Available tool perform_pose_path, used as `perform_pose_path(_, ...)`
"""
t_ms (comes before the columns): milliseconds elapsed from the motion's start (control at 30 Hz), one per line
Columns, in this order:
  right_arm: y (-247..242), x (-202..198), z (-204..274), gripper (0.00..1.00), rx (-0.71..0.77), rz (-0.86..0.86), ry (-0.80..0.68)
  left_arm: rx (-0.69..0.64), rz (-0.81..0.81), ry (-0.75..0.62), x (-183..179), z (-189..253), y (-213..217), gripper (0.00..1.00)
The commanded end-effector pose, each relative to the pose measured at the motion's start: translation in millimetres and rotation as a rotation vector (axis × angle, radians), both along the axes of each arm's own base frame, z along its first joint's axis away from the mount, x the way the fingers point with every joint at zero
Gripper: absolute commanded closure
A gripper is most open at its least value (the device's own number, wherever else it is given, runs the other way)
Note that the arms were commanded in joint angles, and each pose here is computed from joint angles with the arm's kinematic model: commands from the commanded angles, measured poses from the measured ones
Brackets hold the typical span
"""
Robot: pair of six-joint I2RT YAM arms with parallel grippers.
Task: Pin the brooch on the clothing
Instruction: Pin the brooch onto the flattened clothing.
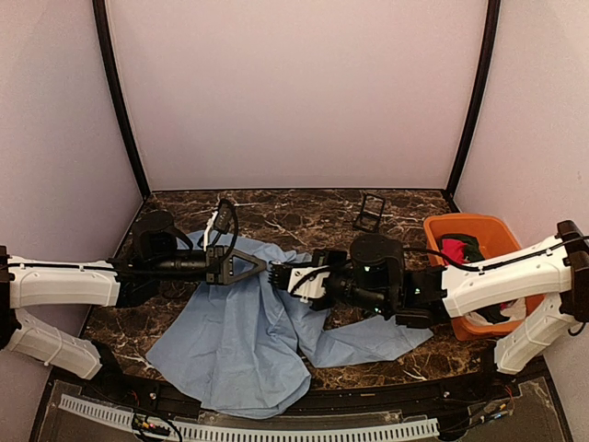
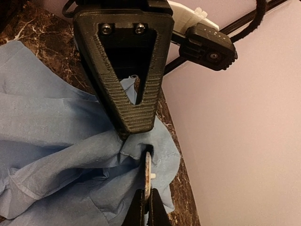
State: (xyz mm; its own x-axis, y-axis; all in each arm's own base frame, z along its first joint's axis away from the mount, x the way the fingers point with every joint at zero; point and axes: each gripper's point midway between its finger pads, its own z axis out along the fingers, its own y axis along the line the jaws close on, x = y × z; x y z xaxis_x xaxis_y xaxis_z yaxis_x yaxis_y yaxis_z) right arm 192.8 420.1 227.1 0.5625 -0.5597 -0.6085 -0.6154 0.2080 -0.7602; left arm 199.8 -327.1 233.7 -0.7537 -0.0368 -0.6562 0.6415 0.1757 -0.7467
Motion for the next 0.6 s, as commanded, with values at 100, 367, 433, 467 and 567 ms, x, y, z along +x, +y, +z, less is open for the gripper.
perform_pose_path(100, 6.6, -22.0, 5.8, 1.0, 0.021, 0.107, 0.322, 0.022, 0.006, -0.054, -2.6, 3.8, 6.5, 0.75)
perform_pose_path(367, -15.8, -39.6, 20.3, 1.0, 0.065, 0.159, 0.843, 0.256, 0.117, -0.209, 10.3, -4.6, 30.0, 0.67)
perform_pose_path(433, -18.3, -43.7, 19.5, 1.0, 0.073, 0.178, 0.974, 0.309, 0.139, -0.228, 13.7, -7.8, 35.4, 0.65)
perform_pose_path(467, -18.4, -44.1, 17.4, 1.0, 0.074, 0.181, 1.038, 0.331, 0.15, -0.228, 15.4, -9.8, 37.9, 0.65)
perform_pose_path(567, -15.1, -47.7, 1.2, 1.0, 0.052, 0.176, 1.271, 0.385, 0.165, -0.241, 17.9, -16.8, 43.5, 0.62)
